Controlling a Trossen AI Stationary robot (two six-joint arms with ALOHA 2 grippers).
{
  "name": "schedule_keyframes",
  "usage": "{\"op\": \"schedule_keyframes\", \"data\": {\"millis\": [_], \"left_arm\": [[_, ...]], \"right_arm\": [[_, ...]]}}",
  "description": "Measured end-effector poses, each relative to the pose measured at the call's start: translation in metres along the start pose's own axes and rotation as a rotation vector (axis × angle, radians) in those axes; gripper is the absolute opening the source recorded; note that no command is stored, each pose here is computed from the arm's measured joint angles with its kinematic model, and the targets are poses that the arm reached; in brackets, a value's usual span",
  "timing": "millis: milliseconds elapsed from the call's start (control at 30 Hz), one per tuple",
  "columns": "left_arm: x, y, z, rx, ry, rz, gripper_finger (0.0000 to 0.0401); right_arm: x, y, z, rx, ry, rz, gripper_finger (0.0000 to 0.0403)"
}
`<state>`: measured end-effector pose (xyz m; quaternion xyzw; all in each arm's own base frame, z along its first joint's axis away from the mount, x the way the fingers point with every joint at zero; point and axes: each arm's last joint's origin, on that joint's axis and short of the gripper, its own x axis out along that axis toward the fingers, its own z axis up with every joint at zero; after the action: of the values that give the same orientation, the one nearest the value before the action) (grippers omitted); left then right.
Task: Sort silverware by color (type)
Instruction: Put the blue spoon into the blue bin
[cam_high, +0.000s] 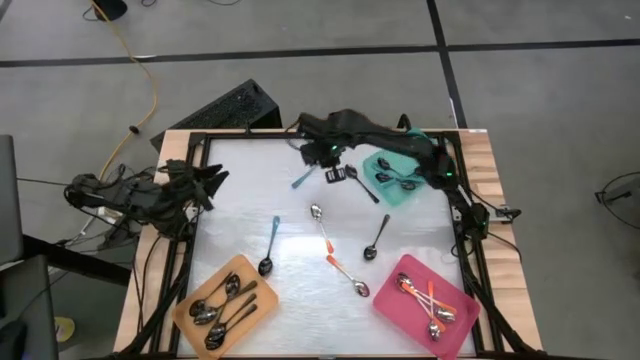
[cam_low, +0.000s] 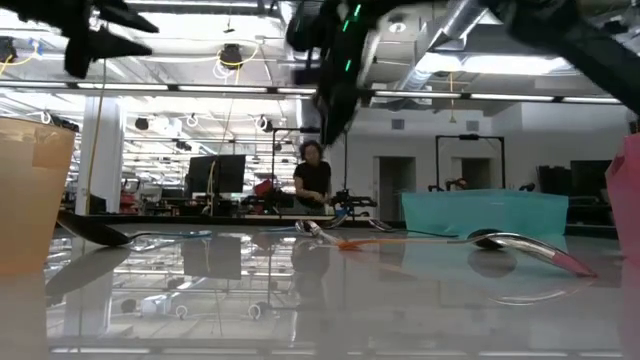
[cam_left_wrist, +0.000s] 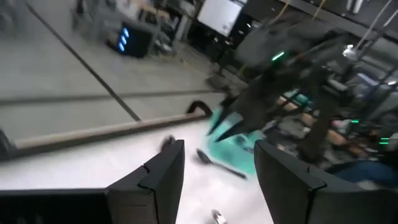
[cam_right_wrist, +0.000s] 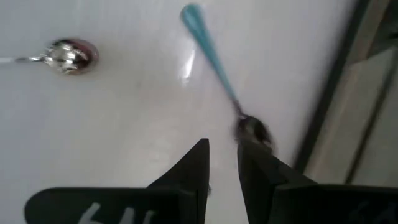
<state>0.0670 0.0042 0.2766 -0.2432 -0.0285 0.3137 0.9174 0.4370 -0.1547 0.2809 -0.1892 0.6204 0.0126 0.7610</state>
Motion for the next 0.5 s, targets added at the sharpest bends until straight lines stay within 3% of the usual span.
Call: {"op": "schedule_keyframes", "data": {"millis": [233, 500], "left_arm": [[0.028, -0.029, 0.007, 0.118, 0.027, 0.095, 0.0172], [0.068, -0.034, 0.012, 0.141, 0.166, 0.136, 0.0172]], "right_arm": [[-0.138, 0.012, -0.029, 0.121, -0.259, -0.164, 0.0092], [-0.247, 0.043, -0.088, 0.325, -0.484, -0.232, 0.0092]]}}
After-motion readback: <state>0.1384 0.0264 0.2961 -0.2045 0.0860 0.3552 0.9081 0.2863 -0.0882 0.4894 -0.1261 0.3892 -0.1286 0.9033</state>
